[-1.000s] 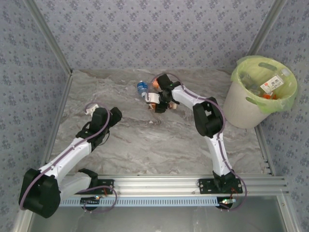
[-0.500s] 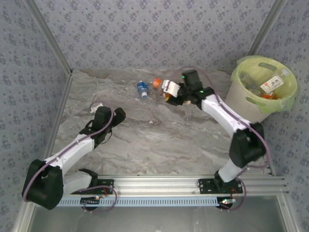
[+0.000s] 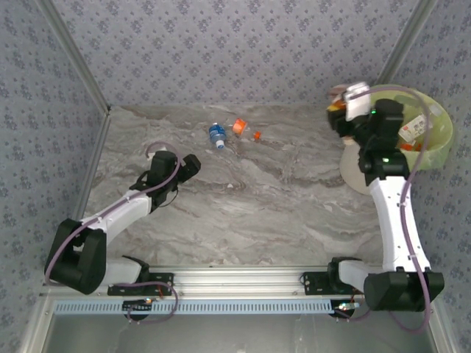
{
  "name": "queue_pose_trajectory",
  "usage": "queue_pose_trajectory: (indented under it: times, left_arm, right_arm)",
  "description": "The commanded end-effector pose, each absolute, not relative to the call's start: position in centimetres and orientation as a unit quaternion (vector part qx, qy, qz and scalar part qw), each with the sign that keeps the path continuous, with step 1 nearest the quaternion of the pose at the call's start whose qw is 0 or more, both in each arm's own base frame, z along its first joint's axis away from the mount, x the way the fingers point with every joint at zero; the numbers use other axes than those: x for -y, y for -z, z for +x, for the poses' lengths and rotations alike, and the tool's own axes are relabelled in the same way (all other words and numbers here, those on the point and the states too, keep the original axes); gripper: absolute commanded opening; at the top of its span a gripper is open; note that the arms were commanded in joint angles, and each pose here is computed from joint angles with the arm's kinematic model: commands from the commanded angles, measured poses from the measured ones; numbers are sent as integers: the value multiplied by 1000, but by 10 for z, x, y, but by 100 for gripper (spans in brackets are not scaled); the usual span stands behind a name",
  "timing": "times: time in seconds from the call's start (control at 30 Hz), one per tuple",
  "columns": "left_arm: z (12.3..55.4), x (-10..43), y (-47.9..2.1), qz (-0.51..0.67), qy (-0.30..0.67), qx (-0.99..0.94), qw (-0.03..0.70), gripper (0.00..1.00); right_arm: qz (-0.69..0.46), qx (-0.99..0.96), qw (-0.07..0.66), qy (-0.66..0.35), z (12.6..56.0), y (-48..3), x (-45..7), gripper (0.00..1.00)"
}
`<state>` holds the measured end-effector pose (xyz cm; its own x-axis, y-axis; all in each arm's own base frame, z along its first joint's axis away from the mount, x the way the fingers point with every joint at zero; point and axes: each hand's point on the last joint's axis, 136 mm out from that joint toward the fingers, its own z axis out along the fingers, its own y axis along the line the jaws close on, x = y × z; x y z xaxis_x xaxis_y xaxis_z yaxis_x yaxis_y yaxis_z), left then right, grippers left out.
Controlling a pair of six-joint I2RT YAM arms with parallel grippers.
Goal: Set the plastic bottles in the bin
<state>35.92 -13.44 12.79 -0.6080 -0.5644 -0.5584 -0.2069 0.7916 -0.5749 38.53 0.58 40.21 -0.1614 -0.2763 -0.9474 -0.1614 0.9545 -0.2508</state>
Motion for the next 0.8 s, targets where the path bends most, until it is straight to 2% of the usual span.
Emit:
queue_pose_trajectory:
  times: [0.0,0.13,0.33,0.43,0.53,0.67,0.77]
  left_arm:
    - [372,149,-146,-223,278,-848,391,100]
    - [376,152,-146,-221,280,-849,389,99]
    - [379,155,-144,-210,277,-856,383,100]
    - [378,156,-142,-209,276,-859,378,100]
    - [377,156,-137,-212,267,-866,365,100]
    - [380,157,-134,-208,261,-872,359,99]
    - [390,159,-138,-199,252,-877,358,100]
  right_arm:
    - [29,-769,638,39,379,-425,60,39]
    - [184,-766,615,-21,388,-419,107,39]
    - [329,-733,580,-132,433,-397,132,41]
    - [372,-697,597,-142,449,-398,149,42]
    - [396,-685,602,-111,457,-399,167,43]
    - [433,-669,600,-69,458,-386,189,54]
    - [418,-699,578,-64,463,-379,181,73]
